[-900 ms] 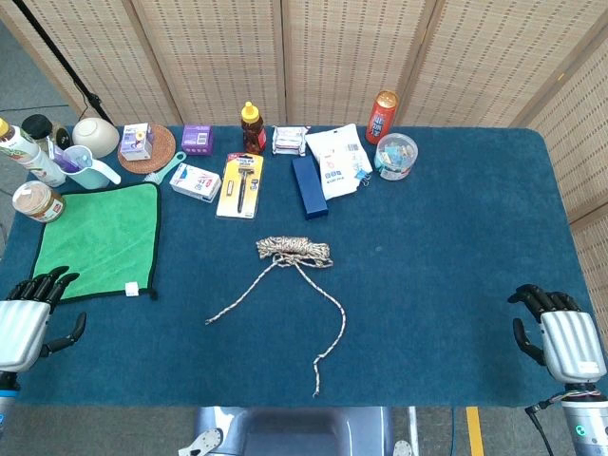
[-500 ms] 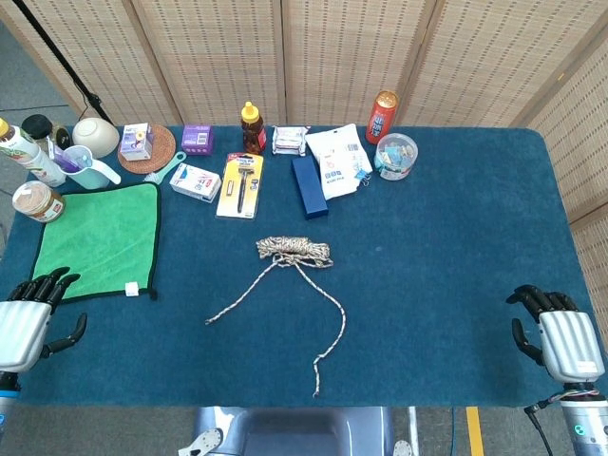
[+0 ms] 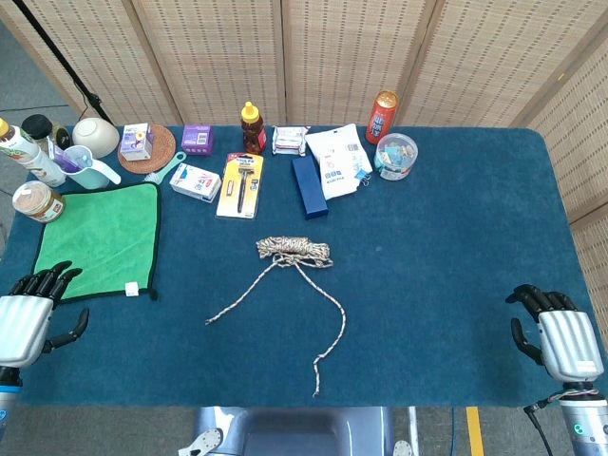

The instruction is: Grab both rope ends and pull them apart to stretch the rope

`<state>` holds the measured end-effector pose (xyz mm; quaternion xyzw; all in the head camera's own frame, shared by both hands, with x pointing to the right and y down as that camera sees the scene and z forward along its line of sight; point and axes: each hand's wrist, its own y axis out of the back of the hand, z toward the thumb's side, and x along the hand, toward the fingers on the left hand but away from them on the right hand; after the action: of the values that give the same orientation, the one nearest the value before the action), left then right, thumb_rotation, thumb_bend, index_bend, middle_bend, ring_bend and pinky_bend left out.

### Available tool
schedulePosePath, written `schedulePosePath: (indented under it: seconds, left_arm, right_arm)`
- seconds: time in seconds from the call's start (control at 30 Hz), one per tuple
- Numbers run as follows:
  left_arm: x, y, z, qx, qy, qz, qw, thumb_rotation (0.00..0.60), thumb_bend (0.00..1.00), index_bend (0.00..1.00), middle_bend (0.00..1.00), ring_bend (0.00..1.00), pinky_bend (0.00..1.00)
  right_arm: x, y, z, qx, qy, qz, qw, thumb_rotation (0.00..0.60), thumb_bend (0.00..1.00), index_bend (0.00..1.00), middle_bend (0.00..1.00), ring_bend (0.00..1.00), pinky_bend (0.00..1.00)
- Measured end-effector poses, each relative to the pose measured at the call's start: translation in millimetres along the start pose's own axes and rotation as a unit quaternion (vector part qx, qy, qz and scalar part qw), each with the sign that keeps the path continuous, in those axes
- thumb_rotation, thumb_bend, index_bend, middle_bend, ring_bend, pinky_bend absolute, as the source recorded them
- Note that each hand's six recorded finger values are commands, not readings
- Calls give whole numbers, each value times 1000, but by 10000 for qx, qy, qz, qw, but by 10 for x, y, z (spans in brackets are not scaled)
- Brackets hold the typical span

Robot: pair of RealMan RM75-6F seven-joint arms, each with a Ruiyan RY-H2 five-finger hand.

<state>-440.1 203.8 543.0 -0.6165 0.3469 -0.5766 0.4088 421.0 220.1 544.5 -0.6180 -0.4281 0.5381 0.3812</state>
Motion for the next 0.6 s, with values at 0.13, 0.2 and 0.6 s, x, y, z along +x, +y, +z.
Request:
schedulePosePath:
  seconds: [0.13, 0.2, 0.6]
  left_arm:
    - [-1, 19, -4, 0, 11, 21, 10000, 217, 419, 198, 168, 214, 240]
    - [0, 39, -1, -4, 5, 43, 10000, 216, 419, 198, 168, 214, 240]
    - [79, 382, -62, 105, 22, 382, 9992, 216, 418, 198, 168, 215, 240]
  right_arm:
    - [-19, 4, 12, -27, 30, -14, 10000, 600, 507, 383, 324, 390, 303]
    - [-35, 6, 25, -76, 59, -14, 10000, 600, 507, 384, 334, 391, 303]
    - [-384, -25, 489, -786, 950, 411, 9915, 600, 456, 443, 363, 390, 302]
